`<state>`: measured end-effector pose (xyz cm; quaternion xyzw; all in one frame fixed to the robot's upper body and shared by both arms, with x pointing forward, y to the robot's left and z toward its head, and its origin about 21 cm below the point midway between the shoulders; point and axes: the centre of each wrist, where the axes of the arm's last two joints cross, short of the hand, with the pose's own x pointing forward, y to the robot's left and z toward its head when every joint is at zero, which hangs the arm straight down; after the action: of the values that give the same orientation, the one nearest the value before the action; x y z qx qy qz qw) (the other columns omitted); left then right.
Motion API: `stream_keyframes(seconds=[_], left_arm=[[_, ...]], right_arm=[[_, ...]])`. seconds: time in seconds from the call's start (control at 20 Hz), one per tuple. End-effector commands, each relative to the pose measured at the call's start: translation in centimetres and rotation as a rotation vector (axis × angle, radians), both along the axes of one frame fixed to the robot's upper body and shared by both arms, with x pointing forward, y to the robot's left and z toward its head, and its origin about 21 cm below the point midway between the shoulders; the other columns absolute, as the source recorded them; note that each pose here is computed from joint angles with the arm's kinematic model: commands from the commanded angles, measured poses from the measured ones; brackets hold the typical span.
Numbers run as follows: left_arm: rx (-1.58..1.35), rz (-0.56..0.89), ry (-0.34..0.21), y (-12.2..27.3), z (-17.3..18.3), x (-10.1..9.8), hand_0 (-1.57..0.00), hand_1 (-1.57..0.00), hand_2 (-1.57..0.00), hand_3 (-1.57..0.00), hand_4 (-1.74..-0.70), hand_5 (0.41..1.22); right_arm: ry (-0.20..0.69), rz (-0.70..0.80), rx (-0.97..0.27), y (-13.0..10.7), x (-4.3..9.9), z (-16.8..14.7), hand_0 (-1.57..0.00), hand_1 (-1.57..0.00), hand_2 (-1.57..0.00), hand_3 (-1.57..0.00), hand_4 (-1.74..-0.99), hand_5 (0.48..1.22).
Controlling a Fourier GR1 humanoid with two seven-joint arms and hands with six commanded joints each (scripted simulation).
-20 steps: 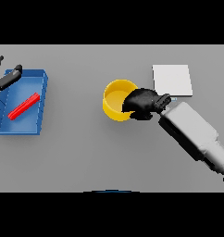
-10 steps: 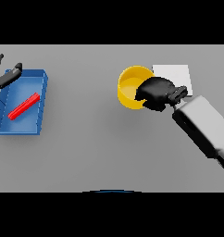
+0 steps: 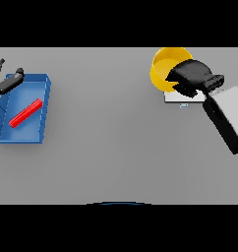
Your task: Pick up the red beaker and tilt it to pour out 1 green nut into yellow bowl. Pick up the yellow bowl and place it on the metallic measuring scale.
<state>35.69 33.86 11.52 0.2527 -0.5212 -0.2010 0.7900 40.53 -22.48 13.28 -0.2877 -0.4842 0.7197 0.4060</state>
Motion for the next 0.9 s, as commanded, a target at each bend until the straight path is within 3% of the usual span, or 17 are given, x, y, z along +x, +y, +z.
stream_keyframes(seconds=[0.0, 0.35, 0.55, 0.85], left_arm=[[0.001, 0.004, 0.002, 0.0, 0.2, -0.1, 0.00, 0.00, 0.00, 0.00, -0.85, 0.758], [0.006, 0.026, 0.011, 0.0, 0.4, -0.5, 0.00, 0.00, 0.00, 0.00, -0.86, 0.784], [0.011, 0.017, 0.016, -0.3, -0.1, -0.2, 0.00, 0.00, 0.00, 0.00, -0.86, 0.804], [0.015, 0.022, 0.024, -0.1, 0.1, -0.4, 0.00, 0.00, 0.00, 0.00, -0.85, 0.796]], right_arm=[[-0.001, -0.013, 0.006, -0.5, 0.4, -0.2, -1.57, -1.57, -1.56, -1.15, -1.741, 1.221], [0.012, -0.136, 0.026, -4.1, 2.4, -2.0, -1.57, -1.57, -1.48, -1.21, -1.741, 1.221], [0.046, -0.166, 0.040, -4.7, 2.8, -3.5, -1.57, -1.57, -1.40, -1.34, -1.741, 1.221], [0.073, -0.191, 0.028, -5.0, 3.0, -4.7, -1.57, -1.57, -1.38, -1.42, -1.741, 1.221]])
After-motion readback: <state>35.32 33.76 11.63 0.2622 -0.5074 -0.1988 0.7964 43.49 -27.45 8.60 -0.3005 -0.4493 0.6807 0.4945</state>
